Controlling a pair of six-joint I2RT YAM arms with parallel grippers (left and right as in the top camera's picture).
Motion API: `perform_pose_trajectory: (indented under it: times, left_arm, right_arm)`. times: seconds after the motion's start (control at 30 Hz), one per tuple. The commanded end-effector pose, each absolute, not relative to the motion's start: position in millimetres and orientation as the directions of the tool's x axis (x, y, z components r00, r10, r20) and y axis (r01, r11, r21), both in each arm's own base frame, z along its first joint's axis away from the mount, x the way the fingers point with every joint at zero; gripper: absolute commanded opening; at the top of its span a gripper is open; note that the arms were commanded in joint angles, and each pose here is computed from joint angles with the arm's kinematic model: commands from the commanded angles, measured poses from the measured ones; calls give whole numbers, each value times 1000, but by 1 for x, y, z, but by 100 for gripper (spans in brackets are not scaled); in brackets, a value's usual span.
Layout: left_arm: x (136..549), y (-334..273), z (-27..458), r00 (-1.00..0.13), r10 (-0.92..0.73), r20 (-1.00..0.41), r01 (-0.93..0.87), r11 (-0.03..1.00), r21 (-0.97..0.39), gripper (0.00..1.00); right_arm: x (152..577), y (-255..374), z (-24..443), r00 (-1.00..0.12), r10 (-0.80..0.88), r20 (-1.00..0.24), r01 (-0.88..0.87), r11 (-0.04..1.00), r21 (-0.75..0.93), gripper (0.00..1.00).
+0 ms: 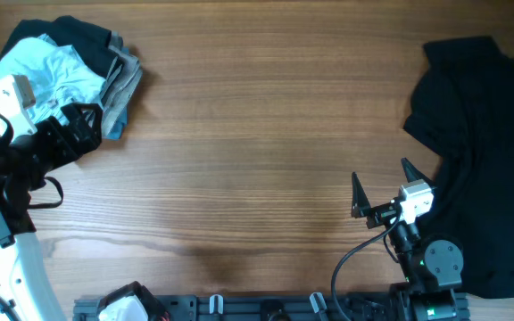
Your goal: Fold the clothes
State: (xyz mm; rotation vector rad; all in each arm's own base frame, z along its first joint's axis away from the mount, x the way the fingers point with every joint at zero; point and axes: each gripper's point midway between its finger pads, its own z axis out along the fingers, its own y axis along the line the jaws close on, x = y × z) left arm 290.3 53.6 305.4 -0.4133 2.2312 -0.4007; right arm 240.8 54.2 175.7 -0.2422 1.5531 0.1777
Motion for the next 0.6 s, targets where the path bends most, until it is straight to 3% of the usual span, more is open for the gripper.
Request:
perform_pose_trajectory:
  times: [0.0, 0.1, 0.27, 0.33, 0.57]
  left_arm:
    - [280, 45, 316, -595, -376, -711, -129, 917, -377, 100]
    - [262, 20, 344, -500, -283, -819, -27, 950, -311, 100]
    - [236, -31, 386, -131, -146, -981, 237, 956, -174, 100]
    - [228, -26, 370, -51, -141, -989, 209, 967, -148, 100]
    - [217, -21, 279, 8, -195, -981, 179, 965, -190, 100]
  right_arm:
    - [241, 54, 176, 11, -24, -1000, -265, 964, -26, 100]
    - [241, 54, 176, 11, -24, -1000, -265, 964, -26, 100]
    - [241, 54, 176, 11, -24, -1000, -265, 964, -26, 100]
    - [241, 54, 176, 11, -24, -1000, -265, 964, -26, 100]
    - [241, 54, 176, 11, -24, -1000, -265, 964, -26, 100]
